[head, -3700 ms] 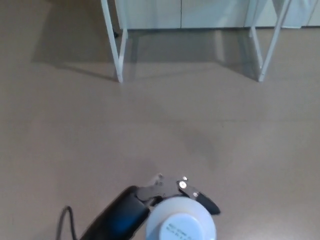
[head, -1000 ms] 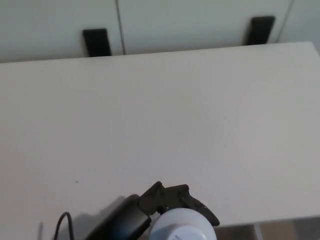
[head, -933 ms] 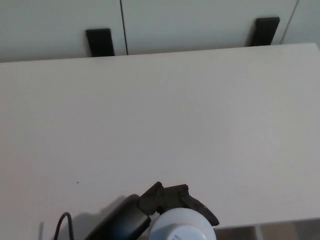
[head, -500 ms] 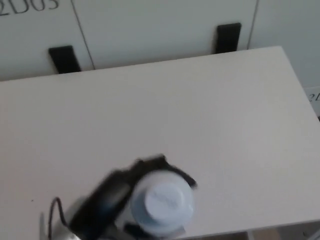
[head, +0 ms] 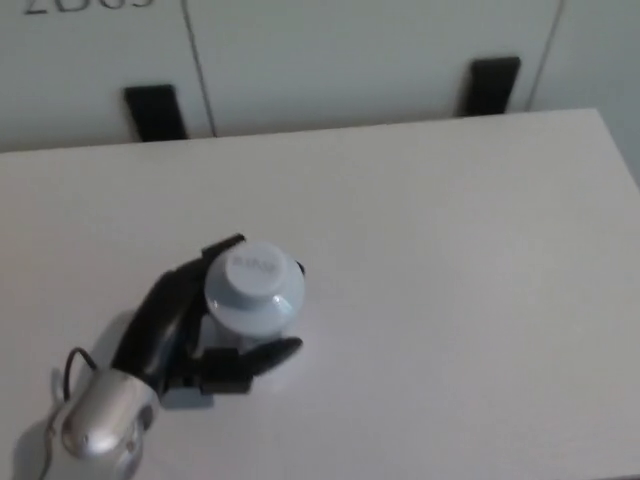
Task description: The robot picks up a bottle from a person using its left hand and walk towards the table in frontand put the bottle on the table.
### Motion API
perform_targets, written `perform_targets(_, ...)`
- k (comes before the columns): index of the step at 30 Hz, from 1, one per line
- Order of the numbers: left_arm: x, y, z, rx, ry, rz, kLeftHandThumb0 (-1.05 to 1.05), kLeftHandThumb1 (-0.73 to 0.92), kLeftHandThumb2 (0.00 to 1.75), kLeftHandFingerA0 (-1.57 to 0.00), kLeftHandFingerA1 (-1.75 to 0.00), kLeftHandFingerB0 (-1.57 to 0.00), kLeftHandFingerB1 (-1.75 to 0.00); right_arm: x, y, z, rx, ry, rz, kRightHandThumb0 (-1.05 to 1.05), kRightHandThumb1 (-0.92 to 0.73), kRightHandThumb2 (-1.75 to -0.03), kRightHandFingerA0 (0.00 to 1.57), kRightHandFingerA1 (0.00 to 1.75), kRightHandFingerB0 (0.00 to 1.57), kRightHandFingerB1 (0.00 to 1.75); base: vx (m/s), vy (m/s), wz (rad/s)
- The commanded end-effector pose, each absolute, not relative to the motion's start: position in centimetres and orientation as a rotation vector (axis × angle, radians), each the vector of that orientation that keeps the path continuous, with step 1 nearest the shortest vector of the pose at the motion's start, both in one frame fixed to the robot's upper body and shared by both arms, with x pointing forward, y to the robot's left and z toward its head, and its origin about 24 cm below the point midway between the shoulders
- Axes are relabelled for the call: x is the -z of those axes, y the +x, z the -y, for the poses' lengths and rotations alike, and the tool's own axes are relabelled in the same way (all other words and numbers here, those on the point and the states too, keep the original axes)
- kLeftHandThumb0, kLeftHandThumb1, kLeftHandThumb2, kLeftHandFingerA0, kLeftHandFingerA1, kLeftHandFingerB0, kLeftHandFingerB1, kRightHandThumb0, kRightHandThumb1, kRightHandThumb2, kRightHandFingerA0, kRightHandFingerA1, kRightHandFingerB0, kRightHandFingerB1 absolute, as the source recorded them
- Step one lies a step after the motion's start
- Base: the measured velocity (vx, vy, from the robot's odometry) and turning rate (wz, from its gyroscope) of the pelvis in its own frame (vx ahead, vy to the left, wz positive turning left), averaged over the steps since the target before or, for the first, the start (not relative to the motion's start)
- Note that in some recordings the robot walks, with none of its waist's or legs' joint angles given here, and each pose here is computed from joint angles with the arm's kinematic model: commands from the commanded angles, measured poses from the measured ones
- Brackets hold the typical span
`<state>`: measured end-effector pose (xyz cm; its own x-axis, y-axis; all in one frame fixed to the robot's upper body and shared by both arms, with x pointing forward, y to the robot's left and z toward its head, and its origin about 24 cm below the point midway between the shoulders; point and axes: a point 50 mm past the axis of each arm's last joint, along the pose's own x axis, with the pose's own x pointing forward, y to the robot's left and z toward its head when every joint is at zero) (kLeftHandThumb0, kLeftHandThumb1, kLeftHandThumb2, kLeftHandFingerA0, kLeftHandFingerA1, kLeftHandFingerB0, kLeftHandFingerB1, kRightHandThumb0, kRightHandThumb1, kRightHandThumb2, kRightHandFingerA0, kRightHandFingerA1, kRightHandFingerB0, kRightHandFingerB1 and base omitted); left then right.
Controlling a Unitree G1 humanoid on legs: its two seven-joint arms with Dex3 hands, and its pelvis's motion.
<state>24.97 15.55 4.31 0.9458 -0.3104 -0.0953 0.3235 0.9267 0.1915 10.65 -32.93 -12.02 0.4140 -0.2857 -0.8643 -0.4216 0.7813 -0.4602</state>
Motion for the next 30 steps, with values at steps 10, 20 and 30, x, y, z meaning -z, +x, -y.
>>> perform_targets(10, -2.9, 27.0, -16.3, 0.223, 0.228, -0.123, -0.14, 0.82, 0.73, -1.11, -1.33, -0.81, -1.09, 12.0, 10.6, 33.1, -0.12, -0.71, -1.195, -0.3, -0.72, -0.61, 0.66, 0.45, 0.53, 0.39, 0.03, 0.007, 0.01)
perform_targets(20, -1.4, 25.9, -15.5, 0.266, 0.191, -0.14, -0.16, 0.85, 0.68, -1.08, -1.31, -0.83, -0.95, 12.0, 10.5, 33.1, -0.121, -0.705, -1.193, -0.3, -0.72, -0.61, 0.66, 0.46, 0.54, 0.4, 0.0, 0.0, 0.0)
perform_targets(30, -0.8, 25.0, -15.2, 0.547, 0.256, -0.208, -0.84, 0.48, 0.82, 0.0, 0.0, 0.0, 0.0, 11.9, 10.9, 33.0, -0.12, -0.692, -1.189, -0.29, -0.7, -0.6, 0.67, 0.46, 0.54, 0.4, 0.0, 0.0, 0.0)
